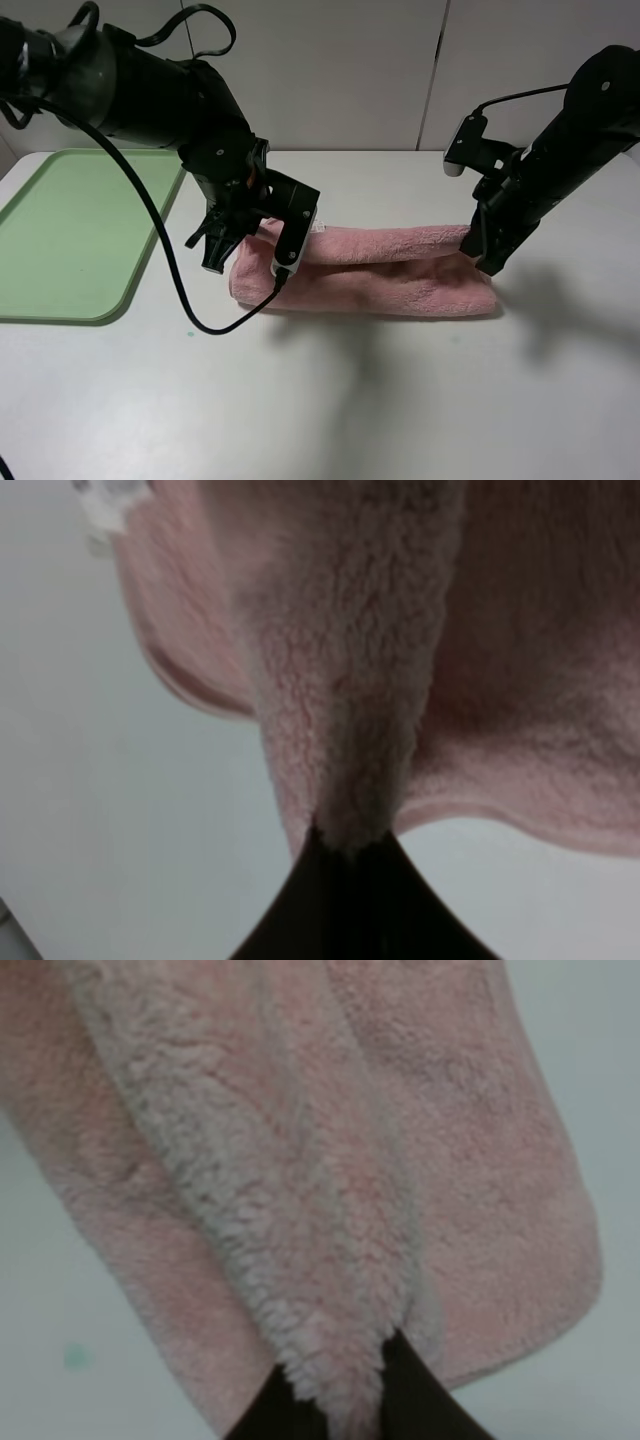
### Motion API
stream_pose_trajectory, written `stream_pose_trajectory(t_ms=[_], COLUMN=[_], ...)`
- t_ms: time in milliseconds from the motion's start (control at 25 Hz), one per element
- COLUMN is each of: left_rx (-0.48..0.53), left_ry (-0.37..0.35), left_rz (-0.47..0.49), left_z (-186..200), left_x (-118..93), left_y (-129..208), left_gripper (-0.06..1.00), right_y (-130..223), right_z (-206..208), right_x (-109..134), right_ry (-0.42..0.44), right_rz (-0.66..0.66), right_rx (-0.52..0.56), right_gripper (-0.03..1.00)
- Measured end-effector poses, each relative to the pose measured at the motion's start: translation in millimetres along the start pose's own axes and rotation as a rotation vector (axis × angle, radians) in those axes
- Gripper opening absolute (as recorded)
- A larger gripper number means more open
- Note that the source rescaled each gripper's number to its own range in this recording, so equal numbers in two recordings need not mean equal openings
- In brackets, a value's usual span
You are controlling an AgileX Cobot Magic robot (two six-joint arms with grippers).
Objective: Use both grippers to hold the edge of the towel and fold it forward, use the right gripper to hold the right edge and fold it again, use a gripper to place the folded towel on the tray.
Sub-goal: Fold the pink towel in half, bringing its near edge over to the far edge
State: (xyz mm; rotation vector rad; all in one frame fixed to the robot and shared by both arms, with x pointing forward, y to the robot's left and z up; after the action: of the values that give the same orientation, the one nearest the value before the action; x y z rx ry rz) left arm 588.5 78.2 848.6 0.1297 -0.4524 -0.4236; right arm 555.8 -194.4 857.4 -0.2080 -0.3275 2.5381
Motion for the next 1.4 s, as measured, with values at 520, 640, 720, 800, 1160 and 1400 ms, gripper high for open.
stream_pose_trajectory(t_ms=[520,640,720,800,1160,1400], left_rx=[-0.037,-0.037,-0.037,-0.037,-0.053,-0.063], left_ry=[-0.045,-0.045,-0.045,-0.046,-0.066,-0.098], left_rz=[-0.003,-0.003,-0.003,0.001,0.089,0.217], left_z=[-0.3,-0.3,-0.3,-0.3,-2.0,-8.2], left_x=[8.1,8.1,8.1,8.2,13.6,23.7], left_y=[-6.8,-6.9,-6.9,-7.0,-3.2,18.4], left_gripper=[0.00,0.00,0.00,0.02,0.58,0.89], right_y=[-6.2,-6.0,-6.0,-6.0,-28.1,-36.0], right_z=[0.4,0.4,0.4,0.4,6.2,10.1], right_x=[-8.8,-8.6,-8.6,-8.6,-37.5,-47.4], right_ry=[0.046,0.046,0.046,0.046,0.198,0.250], right_rz=[0.002,0.002,0.002,0.002,-0.115,-0.138], right_rx=[-0.036,-0.035,-0.035,-0.035,-0.171,-0.223], right_gripper=[0.00,0.00,0.01,0.07,0.96,1.00])
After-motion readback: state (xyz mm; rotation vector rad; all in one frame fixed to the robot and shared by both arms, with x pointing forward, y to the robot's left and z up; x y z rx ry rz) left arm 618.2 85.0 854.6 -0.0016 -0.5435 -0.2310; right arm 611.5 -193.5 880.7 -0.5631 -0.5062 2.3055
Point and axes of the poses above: a point on each arm's last joint axis where the gripper is mounted, z pointing back along that axis away from the gripper, x along the wrist's bending axis when the last joint is at zero, y = z × x, the point moved 9 cm from there along -z, pointing out along that axis toward the gripper, and after that the axes turned 7 degrees about -z, right-handed, at the moved point
